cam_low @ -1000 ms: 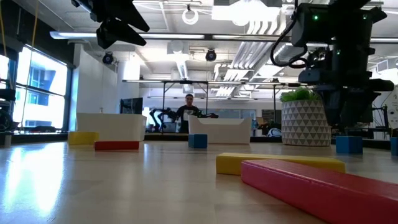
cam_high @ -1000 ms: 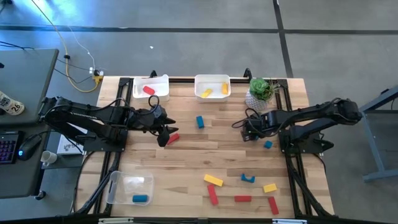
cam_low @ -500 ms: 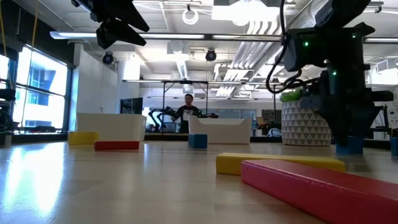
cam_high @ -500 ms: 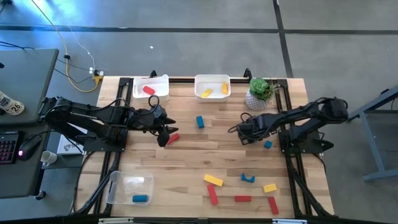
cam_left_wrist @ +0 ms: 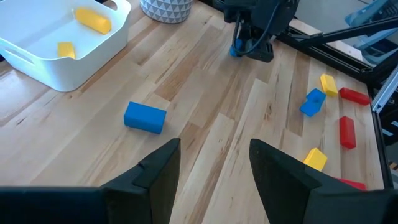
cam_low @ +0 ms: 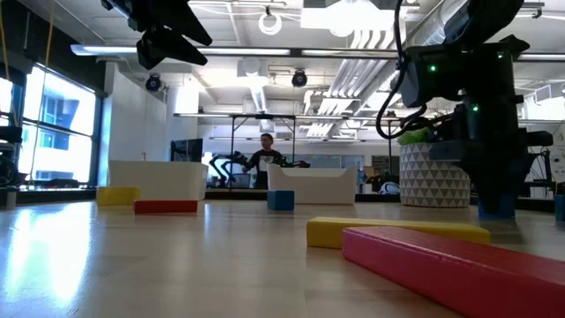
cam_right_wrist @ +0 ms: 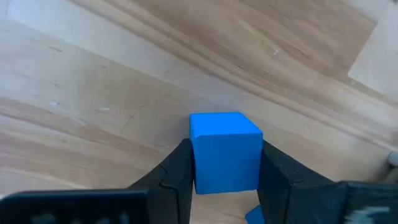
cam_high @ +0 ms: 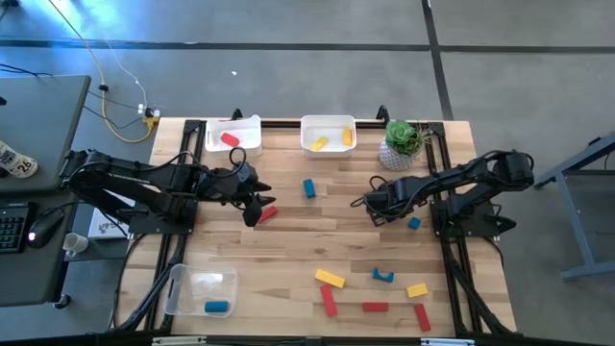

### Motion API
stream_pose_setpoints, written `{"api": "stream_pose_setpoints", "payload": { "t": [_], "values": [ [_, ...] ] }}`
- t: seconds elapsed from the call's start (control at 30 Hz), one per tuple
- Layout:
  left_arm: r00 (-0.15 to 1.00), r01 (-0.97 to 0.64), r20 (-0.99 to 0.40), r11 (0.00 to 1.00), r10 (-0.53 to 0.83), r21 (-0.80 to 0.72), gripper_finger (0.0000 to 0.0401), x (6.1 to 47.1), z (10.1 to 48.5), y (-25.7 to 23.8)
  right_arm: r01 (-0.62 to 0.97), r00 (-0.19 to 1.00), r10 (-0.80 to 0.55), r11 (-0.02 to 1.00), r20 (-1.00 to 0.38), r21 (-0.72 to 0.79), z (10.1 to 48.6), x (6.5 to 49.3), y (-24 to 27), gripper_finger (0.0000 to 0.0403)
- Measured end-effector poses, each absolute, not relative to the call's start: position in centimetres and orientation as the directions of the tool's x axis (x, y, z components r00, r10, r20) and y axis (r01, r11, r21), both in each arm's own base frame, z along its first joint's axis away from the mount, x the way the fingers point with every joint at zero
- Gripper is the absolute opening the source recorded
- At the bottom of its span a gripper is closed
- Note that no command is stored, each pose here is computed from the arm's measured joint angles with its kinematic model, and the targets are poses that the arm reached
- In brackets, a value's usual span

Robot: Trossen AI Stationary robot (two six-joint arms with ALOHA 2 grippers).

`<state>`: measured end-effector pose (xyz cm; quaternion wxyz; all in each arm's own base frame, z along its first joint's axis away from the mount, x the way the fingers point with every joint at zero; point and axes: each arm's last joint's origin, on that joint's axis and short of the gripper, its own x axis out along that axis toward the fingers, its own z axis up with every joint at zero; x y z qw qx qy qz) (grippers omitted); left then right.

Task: Sort & place blocks by color
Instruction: Put the blue block into the transparent bin

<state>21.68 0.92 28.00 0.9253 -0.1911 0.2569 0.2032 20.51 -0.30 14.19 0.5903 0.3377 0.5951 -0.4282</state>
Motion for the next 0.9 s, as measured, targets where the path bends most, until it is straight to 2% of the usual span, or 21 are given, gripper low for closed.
{"api": "stream_pose_setpoints", "payload": {
  "t": [0.2,0.37,0.63,0.9],
  "values": [
    [0.789,-0.481,-0.547,0.834,0.278,-0.27,0.0181,21.7,28.1,0.9,0.882,0.028,-0.114,0.47,-0.993,-0.03,14.9,21.2,-0.2,0.0107],
    [0.797,-0.491,-0.524,0.827,0.3,-0.273,0.0181,21.8,28.3,1.0,0.814,0.21,-0.117,0.57,-0.971,0.107,16.9,23.4,0.4,0.0107],
    [0.815,-0.467,-0.512,0.833,0.274,-0.297,0.0181,22.0,28.4,0.9,0.624,0.5,-0.12,0.737,-0.857,0.261,21.6,27.5,1.2,0.0107],
    [0.841,-0.428,-0.483,0.846,0.244,-0.318,0.0181,22.2,28.7,0.3,0.43,0.675,-0.077,0.849,-0.734,0.306,26.1,29.7,2.6,0.0107]
  ]
}}
